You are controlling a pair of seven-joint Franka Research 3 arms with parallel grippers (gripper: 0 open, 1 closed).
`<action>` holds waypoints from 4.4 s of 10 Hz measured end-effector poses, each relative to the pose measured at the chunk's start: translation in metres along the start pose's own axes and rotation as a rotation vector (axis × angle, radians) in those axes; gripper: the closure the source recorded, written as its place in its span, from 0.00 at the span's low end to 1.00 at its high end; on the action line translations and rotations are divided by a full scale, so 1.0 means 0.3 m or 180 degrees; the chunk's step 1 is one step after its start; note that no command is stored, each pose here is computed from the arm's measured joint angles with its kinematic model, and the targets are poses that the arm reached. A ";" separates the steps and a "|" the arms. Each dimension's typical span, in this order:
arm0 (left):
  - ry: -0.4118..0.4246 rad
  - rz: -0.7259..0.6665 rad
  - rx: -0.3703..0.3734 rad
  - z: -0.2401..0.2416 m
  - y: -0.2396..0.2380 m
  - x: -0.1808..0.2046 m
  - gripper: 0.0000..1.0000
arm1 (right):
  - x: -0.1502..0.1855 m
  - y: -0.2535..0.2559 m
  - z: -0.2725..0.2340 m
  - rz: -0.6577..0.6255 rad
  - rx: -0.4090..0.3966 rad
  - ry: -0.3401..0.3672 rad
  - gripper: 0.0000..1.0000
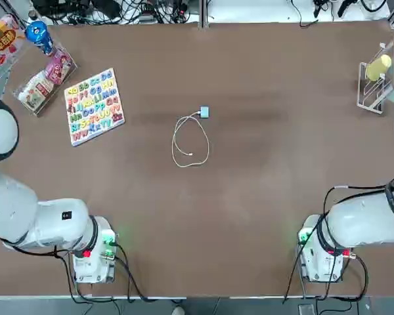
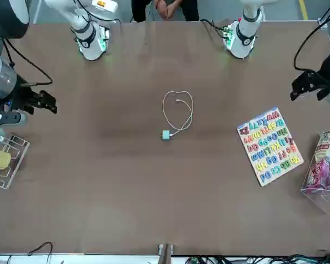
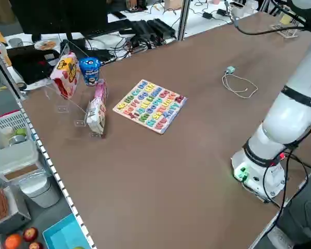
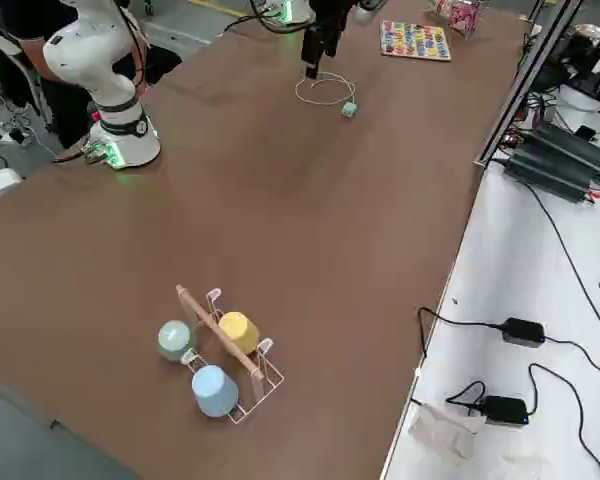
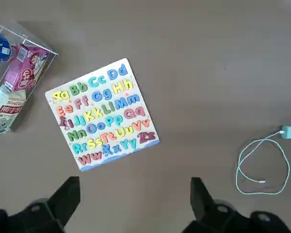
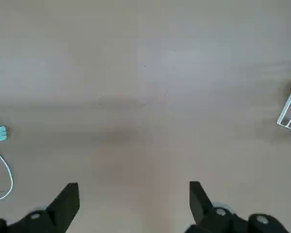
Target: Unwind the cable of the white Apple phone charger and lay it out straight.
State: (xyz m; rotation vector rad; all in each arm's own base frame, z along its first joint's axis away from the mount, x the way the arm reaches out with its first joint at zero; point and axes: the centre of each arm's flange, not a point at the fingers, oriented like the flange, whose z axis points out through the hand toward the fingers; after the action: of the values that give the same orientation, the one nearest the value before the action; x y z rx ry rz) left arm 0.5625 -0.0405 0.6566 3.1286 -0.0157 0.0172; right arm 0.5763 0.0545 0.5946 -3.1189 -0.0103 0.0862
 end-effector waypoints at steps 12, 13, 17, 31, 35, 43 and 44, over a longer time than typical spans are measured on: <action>-0.0754 0.0824 -0.0283 0.408 0.550 0.021 0.00 | 0.000 -0.001 0.000 -0.0002 0.0000 0.0001 0.00; -0.0753 0.0895 -0.0292 0.453 0.585 0.023 0.00 | 0.000 -0.001 0.000 -0.0002 0.0000 0.0001 0.00; -0.0648 0.1224 -0.0290 0.732 0.835 0.016 0.00 | 0.000 0.001 0.001 0.0018 0.0000 0.0000 0.00; -0.0753 0.2017 -0.0346 1.483 1.250 -0.211 0.07 | 0.006 -0.050 -0.008 0.0844 0.0233 0.0040 0.00; -0.0828 0.2346 -0.0387 1.541 1.141 -0.176 0.18 | 0.026 -0.139 0.041 0.1069 0.0344 -0.0048 0.00; -0.0721 0.2410 -0.0433 1.624 1.134 -0.213 0.27 | 0.081 -0.337 0.237 0.0869 0.0254 -0.0284 0.00; -0.0714 0.2416 -0.0419 1.624 1.127 -0.208 0.26 | 0.089 -0.342 0.245 0.0957 0.0257 -0.0271 0.00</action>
State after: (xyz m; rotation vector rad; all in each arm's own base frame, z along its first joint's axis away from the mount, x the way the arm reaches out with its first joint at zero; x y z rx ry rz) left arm 0.5020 -0.3843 0.1733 2.7691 -1.1301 -0.3075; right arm 0.5981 0.1588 0.5218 -3.0076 0.4485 0.2175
